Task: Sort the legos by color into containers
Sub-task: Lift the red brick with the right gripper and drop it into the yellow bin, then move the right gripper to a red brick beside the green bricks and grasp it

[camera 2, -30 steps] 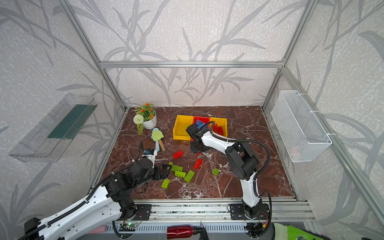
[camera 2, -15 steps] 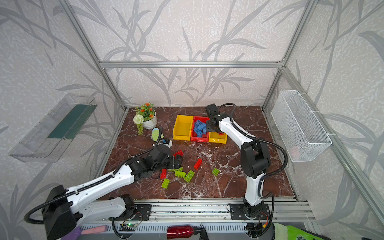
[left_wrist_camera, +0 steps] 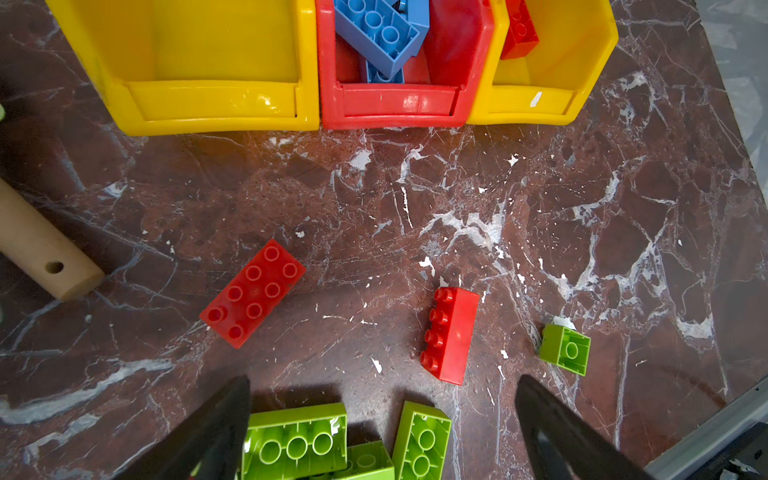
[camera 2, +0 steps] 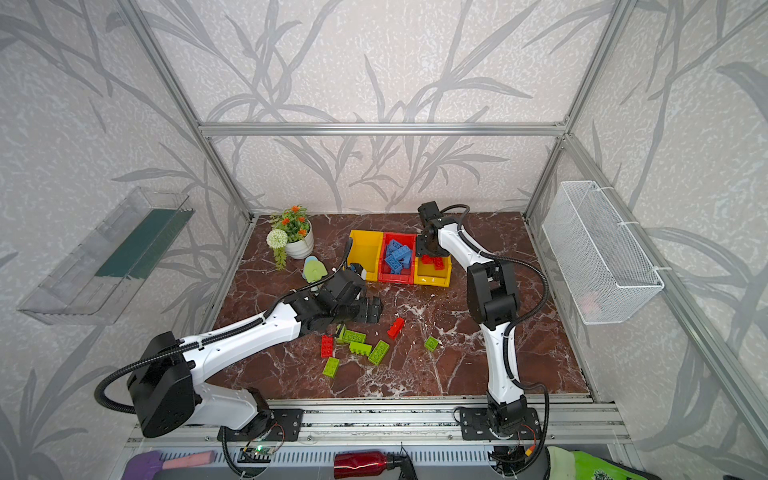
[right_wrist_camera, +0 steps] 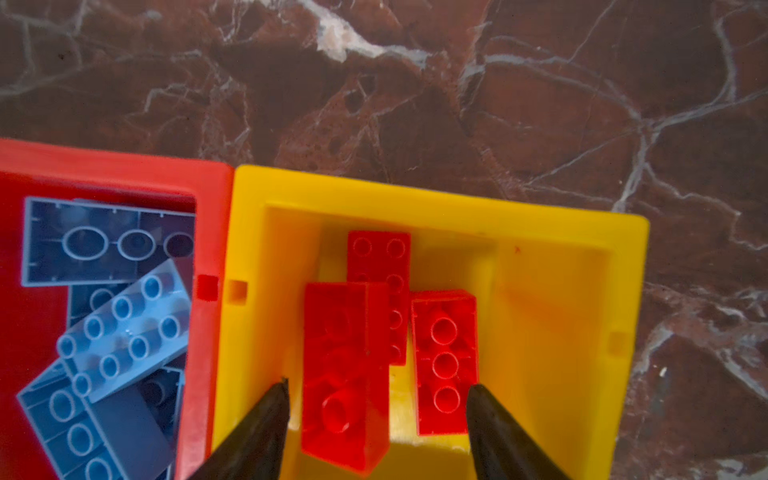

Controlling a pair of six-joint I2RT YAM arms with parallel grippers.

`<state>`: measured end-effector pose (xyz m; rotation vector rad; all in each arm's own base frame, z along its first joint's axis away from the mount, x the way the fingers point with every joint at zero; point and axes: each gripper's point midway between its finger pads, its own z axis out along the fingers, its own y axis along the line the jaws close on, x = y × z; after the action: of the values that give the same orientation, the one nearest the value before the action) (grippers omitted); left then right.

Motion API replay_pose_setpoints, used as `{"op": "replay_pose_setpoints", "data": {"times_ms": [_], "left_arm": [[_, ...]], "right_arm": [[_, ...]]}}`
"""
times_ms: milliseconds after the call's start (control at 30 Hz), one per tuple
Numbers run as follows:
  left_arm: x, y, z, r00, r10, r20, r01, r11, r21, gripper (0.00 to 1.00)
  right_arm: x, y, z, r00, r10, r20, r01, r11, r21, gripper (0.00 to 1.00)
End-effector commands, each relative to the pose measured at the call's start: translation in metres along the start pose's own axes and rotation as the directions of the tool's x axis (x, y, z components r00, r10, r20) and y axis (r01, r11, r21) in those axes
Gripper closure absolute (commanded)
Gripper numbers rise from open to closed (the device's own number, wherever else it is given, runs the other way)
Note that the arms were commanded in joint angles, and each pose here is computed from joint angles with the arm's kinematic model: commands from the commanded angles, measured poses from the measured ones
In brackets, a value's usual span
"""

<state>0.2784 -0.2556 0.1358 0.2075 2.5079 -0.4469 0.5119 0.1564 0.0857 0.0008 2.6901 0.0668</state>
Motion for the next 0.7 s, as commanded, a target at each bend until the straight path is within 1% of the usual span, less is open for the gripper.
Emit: {"op": "replay_pose_setpoints", "data": {"times_ms": [0,133,200,300,433,533,667], "left_arm": [[-0.011,0.000,-0.014,0.999,0.013,0.033,-0.013,1.000,0.001,0.01],[-0.011,0.004,-0.026,0.998,0.003,0.057,-0.003,1.000,0.007,0.01],[-0.009,0.007,-0.034,0.998,-0.008,0.070,0.007,1.000,0.010,0.01],[0.000,0.016,-0.045,0.996,-0.028,0.085,0.027,1.000,0.013,0.01],[0.017,0.032,-0.056,0.992,-0.066,0.107,0.065,0.998,0.014,0.01],[0.027,0.041,-0.065,0.989,-0.083,0.121,0.081,0.996,0.023,0.01],[0.037,0.050,-0.074,0.986,-0.096,0.138,0.092,0.995,0.030,0.01]], "right_arm": [[-0.008,0.005,-0.027,1.000,-0.002,0.030,0.003,0.999,-0.033,0.28],[0.000,0.007,-0.053,0.999,0.016,0.048,-0.013,0.997,-0.070,0.28],[0.010,0.009,-0.065,0.999,0.026,0.046,-0.022,0.995,-0.096,0.28],[0.035,0.015,-0.079,0.999,0.041,0.025,-0.038,0.990,-0.133,0.28],[0.081,0.028,-0.092,0.999,0.040,-0.014,-0.042,0.986,-0.162,0.28],[0.120,0.046,-0.102,0.999,0.019,-0.039,-0.026,0.983,-0.183,0.28],[0.172,0.074,-0.105,0.997,-0.003,-0.081,-0.015,0.976,-0.217,0.29]]}}
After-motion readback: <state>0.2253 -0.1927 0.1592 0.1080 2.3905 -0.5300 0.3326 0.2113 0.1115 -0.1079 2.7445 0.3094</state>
